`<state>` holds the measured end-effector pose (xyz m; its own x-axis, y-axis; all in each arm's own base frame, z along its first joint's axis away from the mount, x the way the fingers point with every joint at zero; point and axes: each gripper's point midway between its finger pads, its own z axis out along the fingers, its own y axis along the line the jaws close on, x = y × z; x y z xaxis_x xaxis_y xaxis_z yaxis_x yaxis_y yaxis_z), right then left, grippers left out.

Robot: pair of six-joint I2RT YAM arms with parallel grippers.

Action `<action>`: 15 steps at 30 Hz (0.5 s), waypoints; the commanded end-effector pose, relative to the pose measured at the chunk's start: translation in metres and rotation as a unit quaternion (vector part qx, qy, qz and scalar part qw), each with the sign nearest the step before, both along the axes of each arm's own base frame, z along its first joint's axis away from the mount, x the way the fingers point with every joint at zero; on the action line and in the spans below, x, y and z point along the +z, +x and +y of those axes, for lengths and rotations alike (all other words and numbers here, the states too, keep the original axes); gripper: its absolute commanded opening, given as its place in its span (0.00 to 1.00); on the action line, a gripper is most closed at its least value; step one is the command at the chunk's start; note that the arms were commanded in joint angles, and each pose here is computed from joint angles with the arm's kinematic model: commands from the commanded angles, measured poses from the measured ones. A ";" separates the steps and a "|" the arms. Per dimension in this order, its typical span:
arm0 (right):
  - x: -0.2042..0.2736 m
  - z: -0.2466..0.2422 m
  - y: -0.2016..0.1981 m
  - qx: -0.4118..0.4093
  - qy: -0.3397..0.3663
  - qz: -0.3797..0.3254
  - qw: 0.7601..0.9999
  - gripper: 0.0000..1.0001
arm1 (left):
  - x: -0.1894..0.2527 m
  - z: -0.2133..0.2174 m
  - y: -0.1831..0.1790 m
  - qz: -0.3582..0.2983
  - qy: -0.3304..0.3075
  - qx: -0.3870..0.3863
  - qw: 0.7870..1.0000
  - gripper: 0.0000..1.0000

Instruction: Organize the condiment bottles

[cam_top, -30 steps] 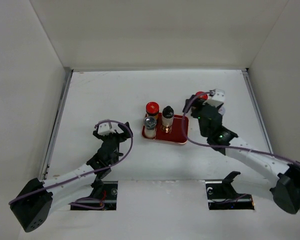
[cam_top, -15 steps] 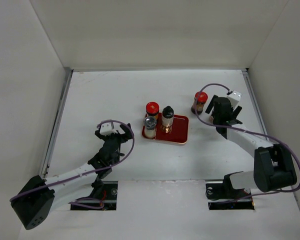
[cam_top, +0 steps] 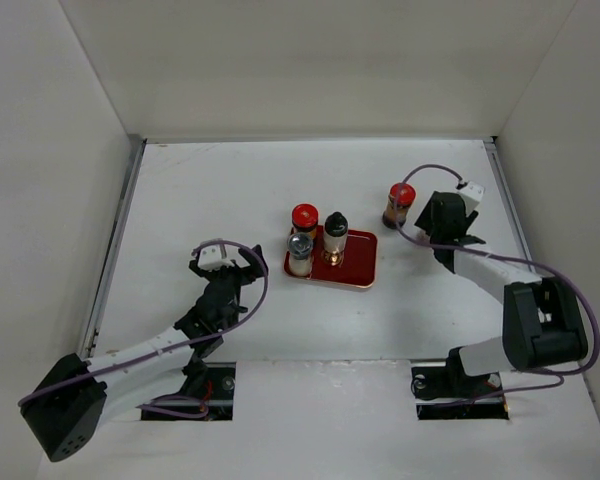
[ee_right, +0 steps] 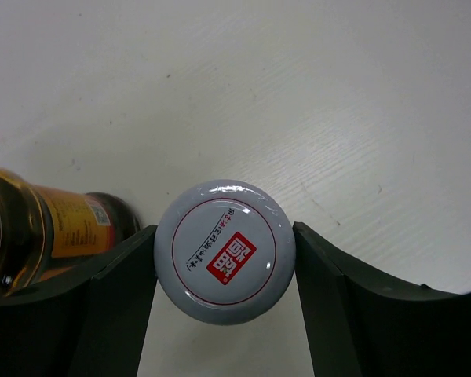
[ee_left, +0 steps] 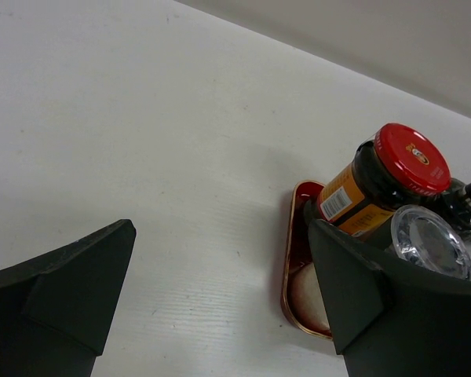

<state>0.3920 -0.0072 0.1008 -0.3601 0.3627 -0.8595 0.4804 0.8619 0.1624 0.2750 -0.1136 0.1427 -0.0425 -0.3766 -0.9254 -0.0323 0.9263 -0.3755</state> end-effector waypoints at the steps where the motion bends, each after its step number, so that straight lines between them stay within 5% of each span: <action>1: 0.040 0.017 -0.010 -0.002 0.003 -0.075 0.997 0.48 | 0.017 -0.002 0.000 -0.027 -0.031 -0.004 0.999 0.95; 8: 0.094 0.086 -0.047 0.087 0.015 -0.140 0.986 0.49 | 0.015 -0.006 0.002 -0.022 -0.027 -0.007 0.999 0.95; 15: 0.115 0.173 -0.036 0.191 0.032 -0.160 0.968 0.51 | 0.015 -0.008 0.001 -0.023 -0.025 -0.011 0.999 0.95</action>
<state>0.3317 0.1380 0.1655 -0.3316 0.2363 -0.9134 0.0978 0.9715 0.2158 0.2753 -0.1154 0.1404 -0.0496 -0.3718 -0.9270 -0.0290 0.9283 -0.3707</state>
